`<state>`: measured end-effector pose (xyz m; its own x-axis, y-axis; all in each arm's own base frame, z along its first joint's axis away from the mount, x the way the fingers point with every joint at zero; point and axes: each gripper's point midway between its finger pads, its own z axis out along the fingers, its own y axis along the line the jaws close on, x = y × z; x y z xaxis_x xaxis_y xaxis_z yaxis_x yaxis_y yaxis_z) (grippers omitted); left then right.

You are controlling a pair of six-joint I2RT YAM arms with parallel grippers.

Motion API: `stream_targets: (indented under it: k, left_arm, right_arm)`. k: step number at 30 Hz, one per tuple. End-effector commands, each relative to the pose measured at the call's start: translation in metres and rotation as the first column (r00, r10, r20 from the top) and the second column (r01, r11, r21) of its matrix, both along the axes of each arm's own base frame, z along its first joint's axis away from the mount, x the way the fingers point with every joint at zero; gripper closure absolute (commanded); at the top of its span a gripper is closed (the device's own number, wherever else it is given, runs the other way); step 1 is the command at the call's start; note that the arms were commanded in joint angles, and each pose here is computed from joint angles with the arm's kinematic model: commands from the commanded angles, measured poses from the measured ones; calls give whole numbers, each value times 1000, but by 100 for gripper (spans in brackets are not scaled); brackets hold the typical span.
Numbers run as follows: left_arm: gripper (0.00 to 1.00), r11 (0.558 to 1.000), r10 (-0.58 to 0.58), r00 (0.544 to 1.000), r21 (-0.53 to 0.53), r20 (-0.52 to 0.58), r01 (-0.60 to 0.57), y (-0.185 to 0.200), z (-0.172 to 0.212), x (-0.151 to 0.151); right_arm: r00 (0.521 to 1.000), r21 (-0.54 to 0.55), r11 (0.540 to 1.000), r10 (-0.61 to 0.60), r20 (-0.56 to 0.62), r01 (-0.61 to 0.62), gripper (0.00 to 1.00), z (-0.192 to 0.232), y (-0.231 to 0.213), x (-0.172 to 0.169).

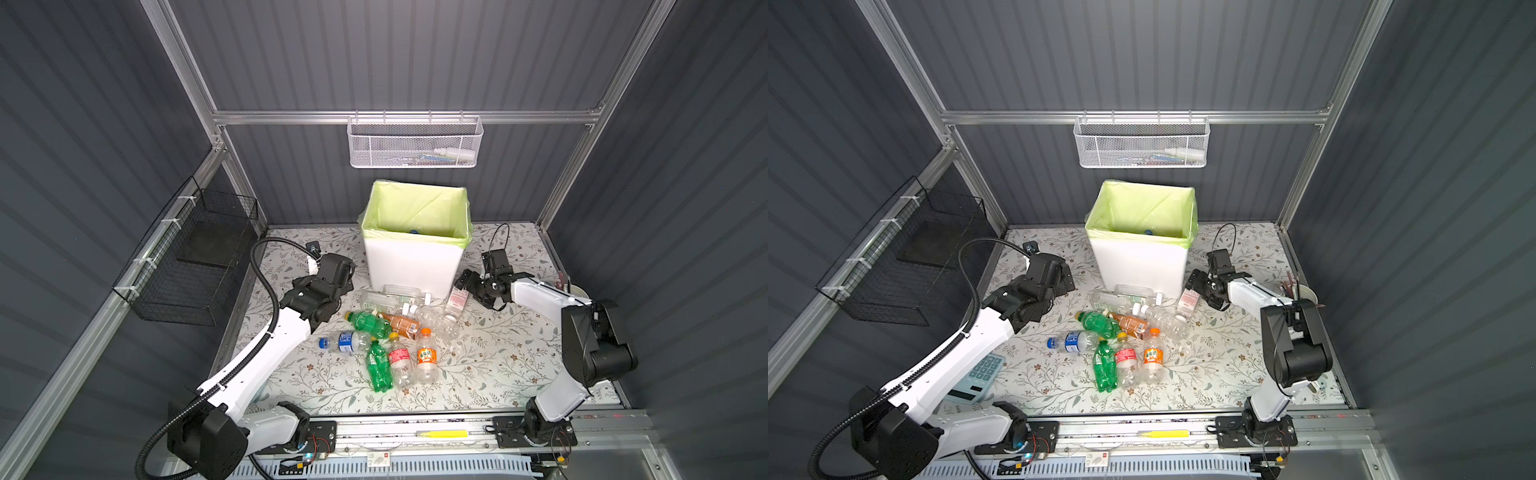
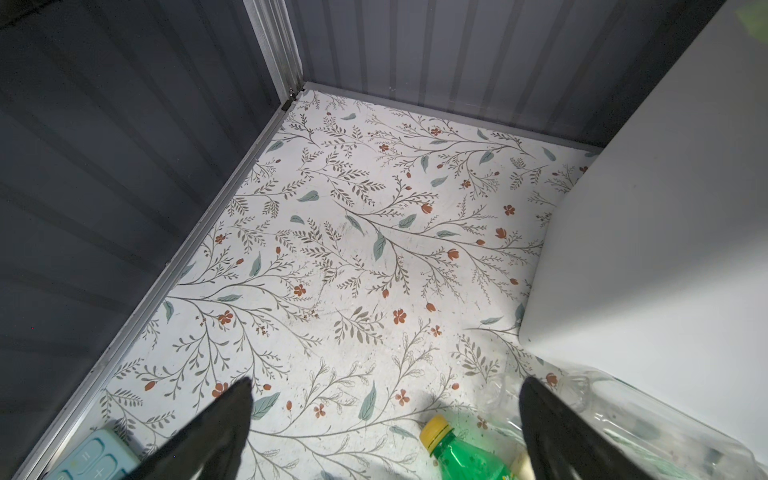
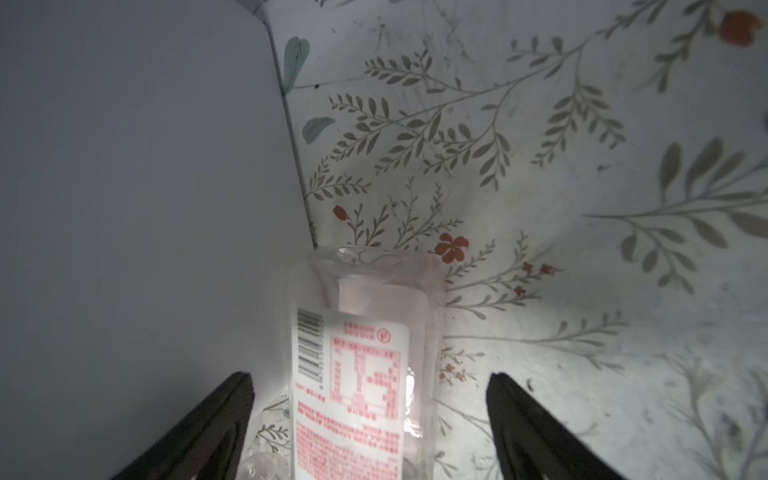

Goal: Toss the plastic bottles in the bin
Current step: 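Close the right gripper on the clear pink-labelled bottle beside the bin, then lift the clear bottle with the right gripper and release it over the bin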

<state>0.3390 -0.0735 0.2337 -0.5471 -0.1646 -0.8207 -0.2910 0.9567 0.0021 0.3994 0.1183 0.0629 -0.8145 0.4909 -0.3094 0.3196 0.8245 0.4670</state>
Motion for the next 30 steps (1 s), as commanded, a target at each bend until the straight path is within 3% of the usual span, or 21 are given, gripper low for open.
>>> stream_targets:
  k: [1, 8, 16, 30]
  left_arm:
    - [0, 1000, 27, 1000, -13, 0, -27, 8, -2, -7]
    - [0, 1000, 28, 1000, -12, -10, -29, 8, -6, -9]
    - [0, 999, 34, 999, -14, -14, -35, 10, -8, -11]
    - [0, 999, 47, 999, -23, -22, -47, 12, -14, -14]
  right_arm:
    - [1000, 37, 999, 2, 21, -2, 10, 7, 8, 11]
    - [999, 23, 1000, 4, -32, -4, 9, -12, 9, 8]
    - [996, -91, 996, -14, -93, 6, 13, -32, -10, 2]
    - [992, -239, 971, -35, -121, 5, 41, -32, -66, -9]
